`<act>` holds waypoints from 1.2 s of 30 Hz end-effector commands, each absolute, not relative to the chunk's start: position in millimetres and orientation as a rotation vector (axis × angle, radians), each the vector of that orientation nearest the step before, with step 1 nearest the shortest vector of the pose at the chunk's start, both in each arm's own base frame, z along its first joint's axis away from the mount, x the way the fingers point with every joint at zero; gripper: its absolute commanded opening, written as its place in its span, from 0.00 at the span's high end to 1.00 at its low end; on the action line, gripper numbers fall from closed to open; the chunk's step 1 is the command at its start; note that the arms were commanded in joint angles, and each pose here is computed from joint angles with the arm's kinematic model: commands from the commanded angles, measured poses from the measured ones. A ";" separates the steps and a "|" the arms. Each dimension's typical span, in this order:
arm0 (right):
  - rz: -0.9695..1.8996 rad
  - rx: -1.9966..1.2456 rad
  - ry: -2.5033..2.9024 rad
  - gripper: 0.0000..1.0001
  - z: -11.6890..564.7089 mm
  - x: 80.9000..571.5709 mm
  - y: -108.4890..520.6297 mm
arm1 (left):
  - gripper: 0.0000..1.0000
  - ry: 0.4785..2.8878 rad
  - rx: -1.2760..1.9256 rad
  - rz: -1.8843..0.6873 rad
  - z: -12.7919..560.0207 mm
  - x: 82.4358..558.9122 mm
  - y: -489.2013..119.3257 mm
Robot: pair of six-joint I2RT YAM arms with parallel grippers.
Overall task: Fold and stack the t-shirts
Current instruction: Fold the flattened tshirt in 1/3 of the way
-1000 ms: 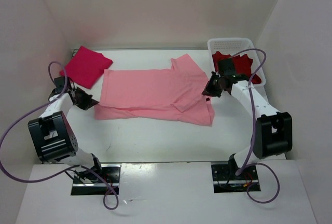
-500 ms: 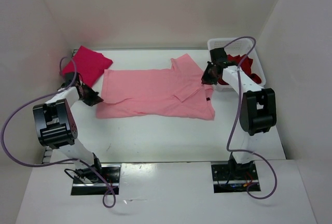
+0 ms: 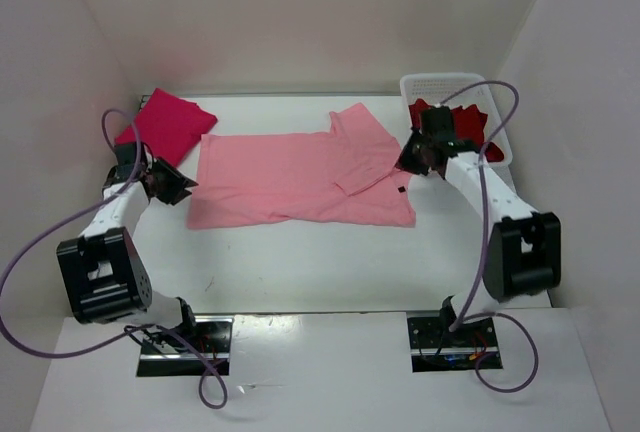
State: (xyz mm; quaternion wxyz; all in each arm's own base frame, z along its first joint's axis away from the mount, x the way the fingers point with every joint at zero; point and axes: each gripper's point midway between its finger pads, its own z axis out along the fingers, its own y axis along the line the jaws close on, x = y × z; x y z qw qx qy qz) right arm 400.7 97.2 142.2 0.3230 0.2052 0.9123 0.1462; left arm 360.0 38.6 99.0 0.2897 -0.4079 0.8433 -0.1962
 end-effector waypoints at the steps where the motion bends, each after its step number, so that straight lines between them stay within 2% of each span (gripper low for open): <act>1: 0.540 0.595 2.356 0.97 147.2 365.4 107.5 | 0.61 2.283 -1.120 -0.539 86.5 328.3 27.6; 2: 0.540 0.659 2.393 1.00 125.8 347.0 105.8 | 0.62 2.288 -1.133 -0.569 83.0 321.4 25.2; 6: 0.524 0.782 2.392 0.98 105.6 309.7 96.7 | 0.67 2.301 -1.199 -0.569 67.9 303.9 24.8; 7: 0.524 0.801 2.398 0.89 100.5 303.4 96.0 | 0.67 2.324 -1.218 -0.568 59.6 300.4 23.4; 10: 0.524 0.851 2.414 0.73 81.7 291.7 95.2 | 0.66 2.347 -1.251 -0.596 44.7 301.4 20.4; 17: 0.470 0.917 2.397 0.66 68.5 288.6 86.8 | 0.70 2.363 -1.342 -0.584 20.9 298.7 23.2; 20: 0.409 0.942 2.426 0.64 53.8 285.3 81.0 | 0.71 2.377 -1.356 -0.584 13.8 298.0 23.0; 26: 0.302 1.025 2.381 0.63 40.5 288.5 65.7 | 0.82 2.404 -1.346 -0.577 3.6 297.4 23.4; 27: 0.291 1.027 2.377 0.63 40.3 288.9 64.1 | 0.85 2.416 -1.354 -0.589 0.3 296.1 21.3; 28: 0.264 1.036 2.389 0.63 34.4 287.7 61.7 | 0.97 2.426 -1.364 -0.589 -3.3 294.6 20.7; 29: 0.261 1.037 2.392 0.63 34.0 289.8 62.0 | 1.00 2.426 -1.344 -0.587 -1.3 297.5 22.2; 35: 0.197 1.086 2.384 0.63 19.0 293.9 55.3 | 1.00 2.430 -1.332 -0.584 -1.6 299.5 23.3; 36: 0.192 1.099 2.363 0.69 20.0 296.7 53.5 | 1.00 2.430 -1.332 -0.584 -1.6 299.5 23.3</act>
